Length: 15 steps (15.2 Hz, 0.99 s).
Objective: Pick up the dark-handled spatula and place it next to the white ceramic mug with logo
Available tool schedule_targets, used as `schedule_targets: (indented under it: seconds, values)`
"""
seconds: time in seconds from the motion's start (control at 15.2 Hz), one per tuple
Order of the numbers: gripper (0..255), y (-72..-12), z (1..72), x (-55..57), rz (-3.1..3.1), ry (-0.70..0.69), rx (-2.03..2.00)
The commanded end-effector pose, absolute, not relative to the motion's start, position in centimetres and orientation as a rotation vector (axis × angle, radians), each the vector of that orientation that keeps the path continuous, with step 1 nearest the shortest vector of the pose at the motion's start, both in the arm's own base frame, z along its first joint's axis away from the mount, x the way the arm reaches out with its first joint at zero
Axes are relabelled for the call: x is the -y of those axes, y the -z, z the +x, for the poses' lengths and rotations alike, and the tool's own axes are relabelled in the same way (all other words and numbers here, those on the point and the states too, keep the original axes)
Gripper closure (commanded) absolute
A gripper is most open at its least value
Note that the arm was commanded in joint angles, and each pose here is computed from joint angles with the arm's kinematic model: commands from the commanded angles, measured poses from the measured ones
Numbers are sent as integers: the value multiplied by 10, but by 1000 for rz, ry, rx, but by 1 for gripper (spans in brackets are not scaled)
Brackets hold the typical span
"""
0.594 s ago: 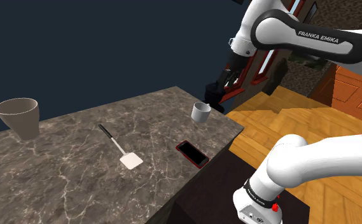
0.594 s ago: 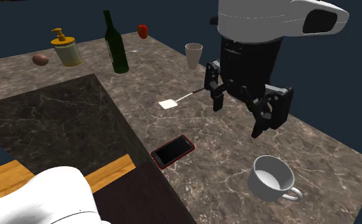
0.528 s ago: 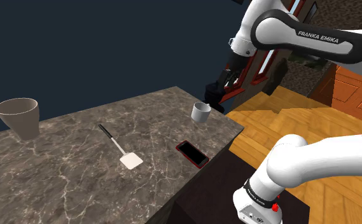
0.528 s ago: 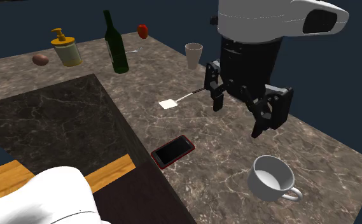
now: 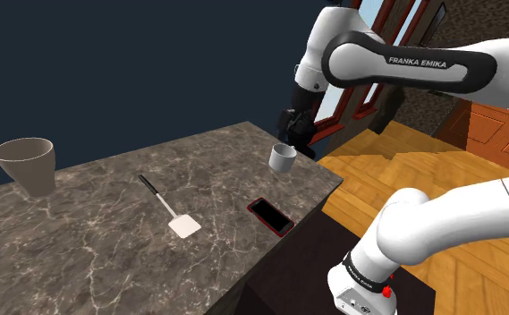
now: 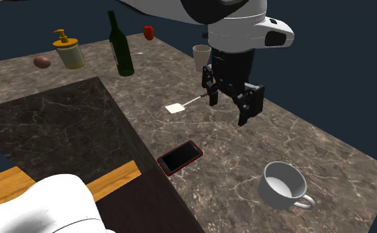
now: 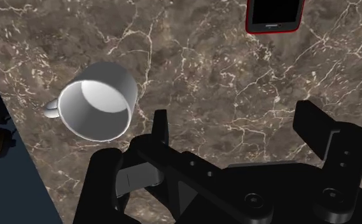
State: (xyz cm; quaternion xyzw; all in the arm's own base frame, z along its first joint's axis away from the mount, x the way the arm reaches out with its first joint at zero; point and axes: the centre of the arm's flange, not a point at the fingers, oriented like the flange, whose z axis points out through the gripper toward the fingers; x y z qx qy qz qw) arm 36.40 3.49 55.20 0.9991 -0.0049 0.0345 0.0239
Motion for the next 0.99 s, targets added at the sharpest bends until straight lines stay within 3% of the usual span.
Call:
schedule_targets:
  seconds: [0.0, 0.92]
  values:
    - [0, -539, 374, -55, 3096, -108, 18]
    - [0, -459, 450, -200, 3117, -106, 27]
